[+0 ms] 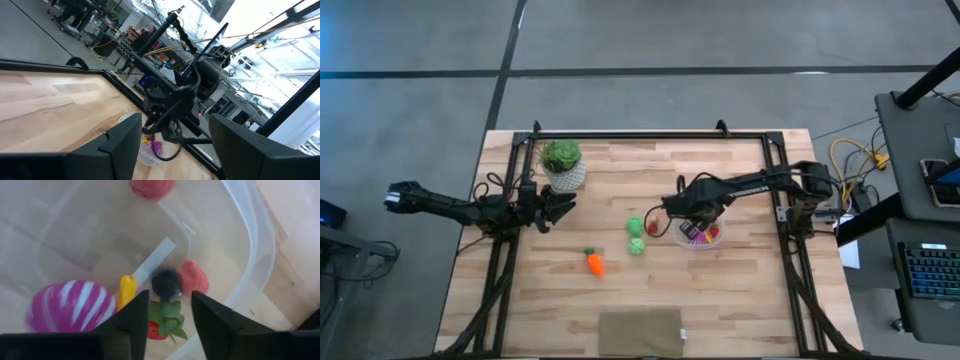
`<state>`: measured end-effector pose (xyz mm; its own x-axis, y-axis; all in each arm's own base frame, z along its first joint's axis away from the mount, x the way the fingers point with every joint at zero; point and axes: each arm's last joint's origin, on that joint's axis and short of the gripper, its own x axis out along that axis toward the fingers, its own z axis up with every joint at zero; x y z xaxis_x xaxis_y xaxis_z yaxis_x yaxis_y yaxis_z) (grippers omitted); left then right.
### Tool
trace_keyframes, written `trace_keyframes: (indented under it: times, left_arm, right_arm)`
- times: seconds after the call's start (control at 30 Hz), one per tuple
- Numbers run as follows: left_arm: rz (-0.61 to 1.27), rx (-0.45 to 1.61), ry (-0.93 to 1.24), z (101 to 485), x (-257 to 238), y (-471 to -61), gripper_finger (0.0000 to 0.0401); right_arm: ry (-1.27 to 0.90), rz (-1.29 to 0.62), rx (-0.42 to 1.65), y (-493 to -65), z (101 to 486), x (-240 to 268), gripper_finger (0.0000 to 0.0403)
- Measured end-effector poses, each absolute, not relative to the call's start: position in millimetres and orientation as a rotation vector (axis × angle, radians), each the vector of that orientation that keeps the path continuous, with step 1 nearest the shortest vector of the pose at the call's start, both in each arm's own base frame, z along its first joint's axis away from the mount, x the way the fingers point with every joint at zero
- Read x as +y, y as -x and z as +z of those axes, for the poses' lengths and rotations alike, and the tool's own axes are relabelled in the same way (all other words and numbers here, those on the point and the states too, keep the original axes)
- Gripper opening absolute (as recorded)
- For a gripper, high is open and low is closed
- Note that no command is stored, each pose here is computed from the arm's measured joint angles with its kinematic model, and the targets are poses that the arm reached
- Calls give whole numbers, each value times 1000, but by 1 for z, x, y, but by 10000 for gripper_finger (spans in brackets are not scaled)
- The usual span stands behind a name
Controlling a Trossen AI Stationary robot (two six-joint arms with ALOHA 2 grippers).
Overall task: Pick and placing Produce into tupperware
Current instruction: Put the blackberry into the transparent container, then put the red strawberry into the transparent container
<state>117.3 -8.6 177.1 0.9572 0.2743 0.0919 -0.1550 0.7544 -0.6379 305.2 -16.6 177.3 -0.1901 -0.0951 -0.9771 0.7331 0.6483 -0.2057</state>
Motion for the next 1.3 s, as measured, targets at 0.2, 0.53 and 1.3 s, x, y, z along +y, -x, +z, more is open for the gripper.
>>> trace_keyframes:
  times: [0.2, 0.53, 1.3]
  left_arm:
    - [236, -185, 677, 177, -9, -117, 219]
    - [238, -183, 676, 177, -9, -118, 219]
    - [249, -187, 676, 177, -8, -117, 219]
  right_arm:
    - [-480, -794, 1490, -314, 200, -19, 214]
    - [107, -153, 1327, -357, 238, 12, 259]
    - [395, 216, 1384, -432, 185, 38, 228]
